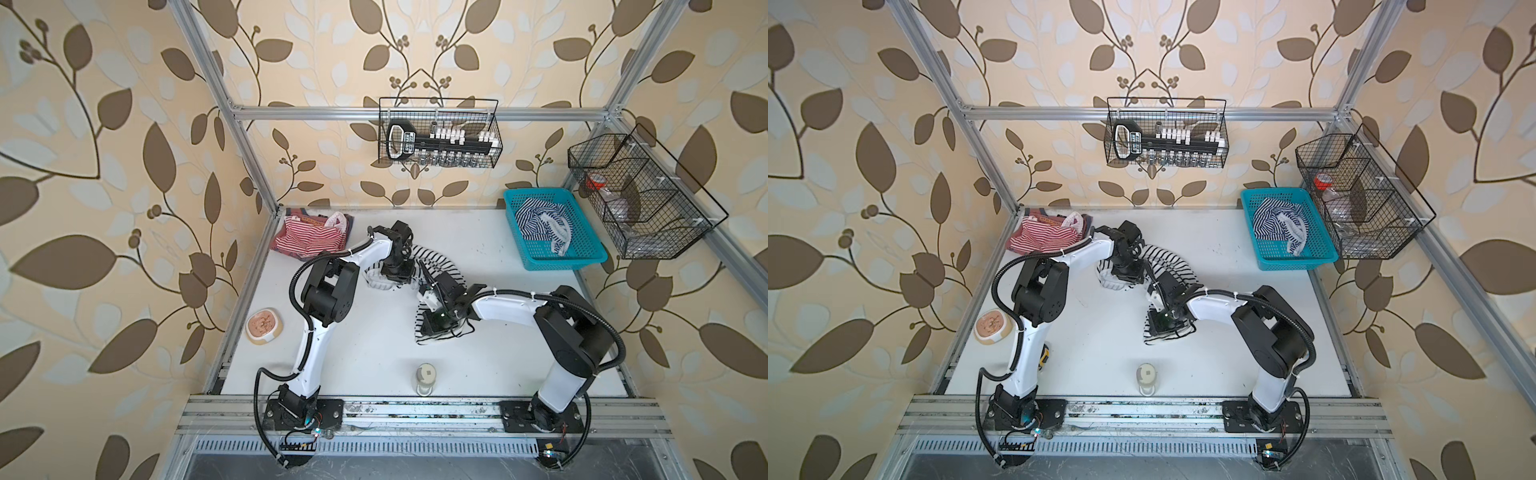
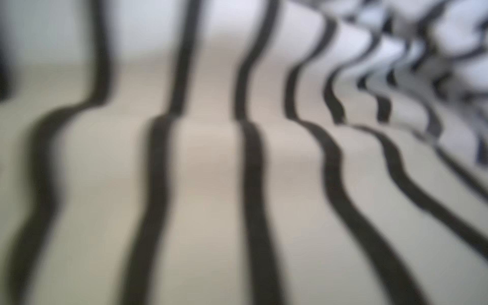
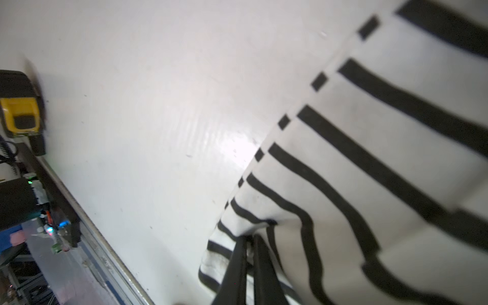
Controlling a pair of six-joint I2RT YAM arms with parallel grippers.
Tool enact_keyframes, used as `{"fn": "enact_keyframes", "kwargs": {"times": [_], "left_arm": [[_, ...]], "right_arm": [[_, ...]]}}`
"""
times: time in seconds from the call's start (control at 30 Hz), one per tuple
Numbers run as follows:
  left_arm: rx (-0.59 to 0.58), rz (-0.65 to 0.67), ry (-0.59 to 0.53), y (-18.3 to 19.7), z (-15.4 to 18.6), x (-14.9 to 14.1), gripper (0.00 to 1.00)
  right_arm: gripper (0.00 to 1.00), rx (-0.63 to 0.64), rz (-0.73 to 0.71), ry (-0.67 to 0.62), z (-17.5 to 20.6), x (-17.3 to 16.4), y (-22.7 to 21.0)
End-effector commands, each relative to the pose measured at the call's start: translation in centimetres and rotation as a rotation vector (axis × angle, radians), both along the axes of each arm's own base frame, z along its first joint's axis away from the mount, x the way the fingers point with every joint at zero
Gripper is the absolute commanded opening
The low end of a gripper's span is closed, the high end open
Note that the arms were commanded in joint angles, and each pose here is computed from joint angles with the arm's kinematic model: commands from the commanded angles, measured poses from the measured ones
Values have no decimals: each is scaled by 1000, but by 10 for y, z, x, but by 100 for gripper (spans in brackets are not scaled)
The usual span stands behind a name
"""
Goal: Fold and stack tank tops
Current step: Rotate the tank top at the center of the table, then smooth out the tank top at the center of the table.
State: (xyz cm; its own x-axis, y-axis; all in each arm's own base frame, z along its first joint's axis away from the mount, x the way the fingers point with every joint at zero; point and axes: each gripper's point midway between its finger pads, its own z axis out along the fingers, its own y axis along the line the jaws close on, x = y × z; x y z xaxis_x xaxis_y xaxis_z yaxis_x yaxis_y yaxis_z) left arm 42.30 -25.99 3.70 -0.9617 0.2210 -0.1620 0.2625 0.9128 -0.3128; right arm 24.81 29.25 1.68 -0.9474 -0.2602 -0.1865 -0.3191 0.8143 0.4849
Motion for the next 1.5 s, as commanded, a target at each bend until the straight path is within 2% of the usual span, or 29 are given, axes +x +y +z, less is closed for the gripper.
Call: {"fn": "enact_keyframes", "kwargs": {"times": [0.0,0.13,0.27,0.43,0.57,0.77,0.97,1.47], "left_arm": [[8,1,-73,11,38,23,32],[18,-2,-162,22,89,20,35],[-2,11,-167,30,120,-11,39],[21,-19,-96,32,112,-76,44],[66,-75,10,24,91,-128,49],[114,-146,144,10,58,-180,57],[146,-139,234,3,24,-203,59],[99,-16,307,-17,-9,-208,59]], "right_arm": [[17,108,-22,-6,21,20,27],[26,189,-54,-102,71,47,27],[36,203,-102,-186,112,55,-2],[41,128,-225,-228,121,56,-70],[43,69,-330,-215,106,56,-122],[47,31,-389,-185,86,63,-154],[47,59,-390,-175,80,72,-148],[48,78,-409,-161,67,67,-149]]}}
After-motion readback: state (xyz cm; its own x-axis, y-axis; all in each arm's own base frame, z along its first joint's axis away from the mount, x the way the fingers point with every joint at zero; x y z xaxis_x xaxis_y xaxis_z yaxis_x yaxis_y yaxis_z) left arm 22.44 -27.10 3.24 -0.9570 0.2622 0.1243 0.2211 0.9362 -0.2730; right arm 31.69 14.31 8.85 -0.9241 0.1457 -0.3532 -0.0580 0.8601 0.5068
